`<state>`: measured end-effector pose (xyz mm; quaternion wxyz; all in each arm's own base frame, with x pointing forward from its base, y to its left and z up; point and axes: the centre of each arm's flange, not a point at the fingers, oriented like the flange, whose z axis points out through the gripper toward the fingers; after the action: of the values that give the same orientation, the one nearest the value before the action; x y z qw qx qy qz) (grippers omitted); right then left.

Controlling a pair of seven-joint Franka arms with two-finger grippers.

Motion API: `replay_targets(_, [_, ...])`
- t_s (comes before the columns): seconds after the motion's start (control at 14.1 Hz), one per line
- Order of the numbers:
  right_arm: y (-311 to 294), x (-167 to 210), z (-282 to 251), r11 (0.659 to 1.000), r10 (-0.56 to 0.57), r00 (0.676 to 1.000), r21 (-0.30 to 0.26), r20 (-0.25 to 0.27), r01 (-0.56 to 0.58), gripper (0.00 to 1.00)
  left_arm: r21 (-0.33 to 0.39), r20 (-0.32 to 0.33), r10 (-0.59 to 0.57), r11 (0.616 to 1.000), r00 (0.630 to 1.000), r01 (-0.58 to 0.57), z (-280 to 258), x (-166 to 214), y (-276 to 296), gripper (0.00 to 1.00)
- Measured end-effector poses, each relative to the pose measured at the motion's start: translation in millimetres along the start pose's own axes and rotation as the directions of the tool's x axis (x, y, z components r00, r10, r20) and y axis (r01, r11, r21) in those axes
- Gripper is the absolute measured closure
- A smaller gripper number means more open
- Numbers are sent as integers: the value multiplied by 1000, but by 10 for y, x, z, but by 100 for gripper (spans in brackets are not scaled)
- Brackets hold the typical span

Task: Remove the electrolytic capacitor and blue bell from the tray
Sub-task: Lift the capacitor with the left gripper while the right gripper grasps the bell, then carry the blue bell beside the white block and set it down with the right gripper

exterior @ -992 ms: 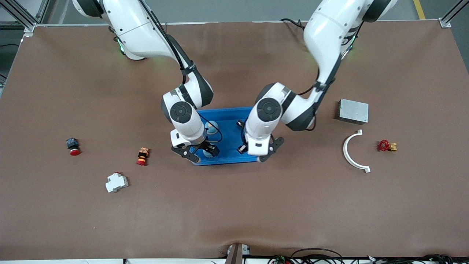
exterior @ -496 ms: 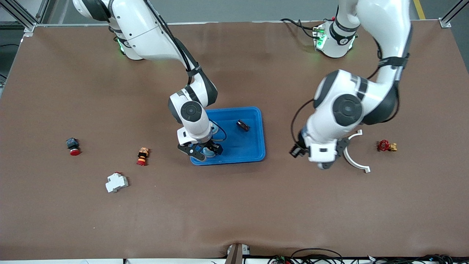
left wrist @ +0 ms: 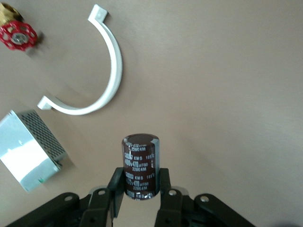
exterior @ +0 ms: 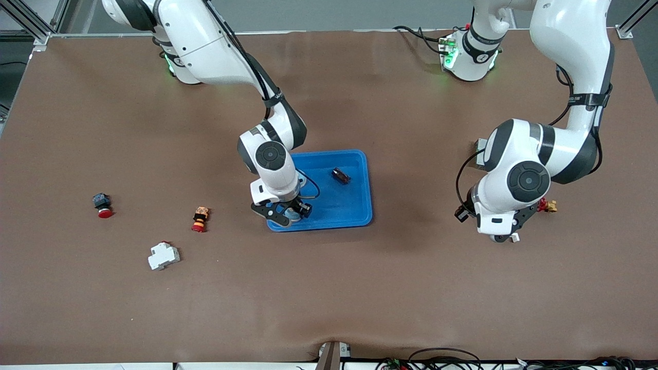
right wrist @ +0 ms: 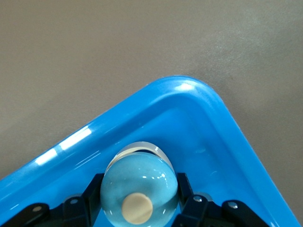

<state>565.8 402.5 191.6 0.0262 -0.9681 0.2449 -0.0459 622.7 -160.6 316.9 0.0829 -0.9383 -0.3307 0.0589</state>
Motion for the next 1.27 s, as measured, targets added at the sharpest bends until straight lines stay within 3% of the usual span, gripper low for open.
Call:
replay_targets(0.21, [-71, 98, -214, 997, -8, 999, -76, 34, 11, 33, 34, -39, 46, 998, 998, -45, 298, 105, -159, 66])
replay_targets(0.35, [-25, 370, -511, 989, -103, 993, -98, 49, 107, 34, 22, -48, 55, 998, 997, -54, 528, 174, -279, 66])
replay_targets(0.5, [263, 872, -766, 967, -228, 971, -98, 70, 234, 34, 11, -46, 58, 998, 997, -58, 735, 162, -339, 66])
replay_targets(0.92, [1631, 2258, -931, 849, -514, 850, -68, 119, 523, 34, -30, -59, 64, 997, 996, -66, 981, 25, -156, 66])
replay_targets(1.27, [3018, 3009, -669, 721, -686, 723, -52, 89, 691, 34, -55, -61, 52, 997, 997, -55, 1271, -80, 15, 66])
